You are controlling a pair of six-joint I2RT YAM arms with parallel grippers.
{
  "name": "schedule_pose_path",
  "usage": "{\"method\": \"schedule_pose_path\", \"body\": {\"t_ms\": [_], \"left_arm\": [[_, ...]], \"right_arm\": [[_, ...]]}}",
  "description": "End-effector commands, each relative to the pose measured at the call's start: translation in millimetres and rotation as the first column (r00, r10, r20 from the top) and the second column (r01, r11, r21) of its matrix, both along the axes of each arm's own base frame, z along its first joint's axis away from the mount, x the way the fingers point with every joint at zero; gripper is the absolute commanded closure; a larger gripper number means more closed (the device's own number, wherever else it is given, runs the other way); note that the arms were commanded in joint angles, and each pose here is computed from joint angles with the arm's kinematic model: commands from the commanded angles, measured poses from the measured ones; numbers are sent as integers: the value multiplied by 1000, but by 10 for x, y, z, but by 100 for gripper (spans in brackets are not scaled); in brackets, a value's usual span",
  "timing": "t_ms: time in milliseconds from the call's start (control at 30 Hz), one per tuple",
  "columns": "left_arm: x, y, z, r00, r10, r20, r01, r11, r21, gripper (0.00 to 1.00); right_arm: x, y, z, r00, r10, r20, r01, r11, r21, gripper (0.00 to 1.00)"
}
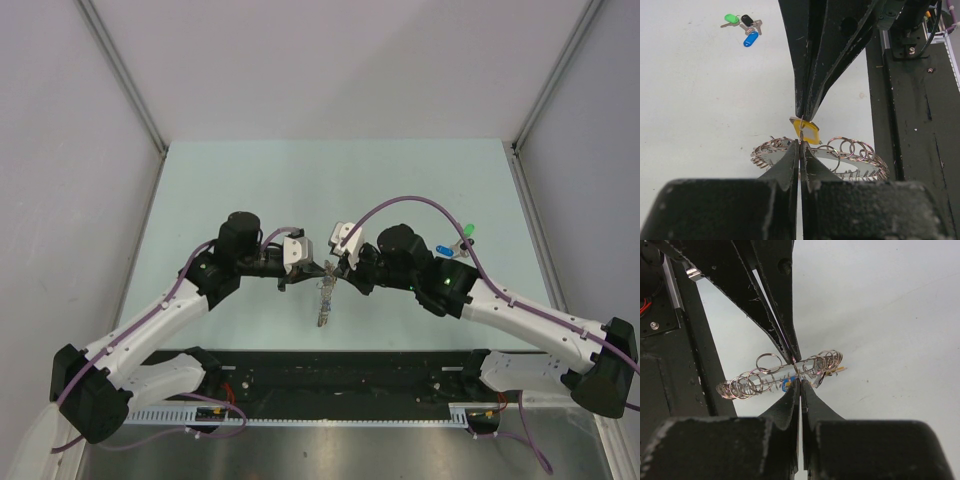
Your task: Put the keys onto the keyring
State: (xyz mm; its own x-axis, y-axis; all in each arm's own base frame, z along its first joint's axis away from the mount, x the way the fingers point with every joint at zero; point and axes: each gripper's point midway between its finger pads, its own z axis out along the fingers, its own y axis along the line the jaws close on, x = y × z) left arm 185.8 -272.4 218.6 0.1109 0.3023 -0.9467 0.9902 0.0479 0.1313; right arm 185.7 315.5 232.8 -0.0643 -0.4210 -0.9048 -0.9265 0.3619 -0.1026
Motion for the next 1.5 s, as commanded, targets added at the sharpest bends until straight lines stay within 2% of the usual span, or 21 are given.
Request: {"method": "schedule_pose_path", "body": {"t_ms": [0,1233,1467], "left_arm": [[-15,-31,185,998,-14,58,17,998,-53,100],[-110,-51,194,996,-71,45,73,995,-60,100],[-25,-29,170,998,-20,54,23,999,-47,100]], "right_arm": [[7,84,226,1000,12,18,-13,998,66,100],[76,81,159,999,-43,19,42,998,44,100],[42,37,174,999,-40,17,39,998,40,100]]}}
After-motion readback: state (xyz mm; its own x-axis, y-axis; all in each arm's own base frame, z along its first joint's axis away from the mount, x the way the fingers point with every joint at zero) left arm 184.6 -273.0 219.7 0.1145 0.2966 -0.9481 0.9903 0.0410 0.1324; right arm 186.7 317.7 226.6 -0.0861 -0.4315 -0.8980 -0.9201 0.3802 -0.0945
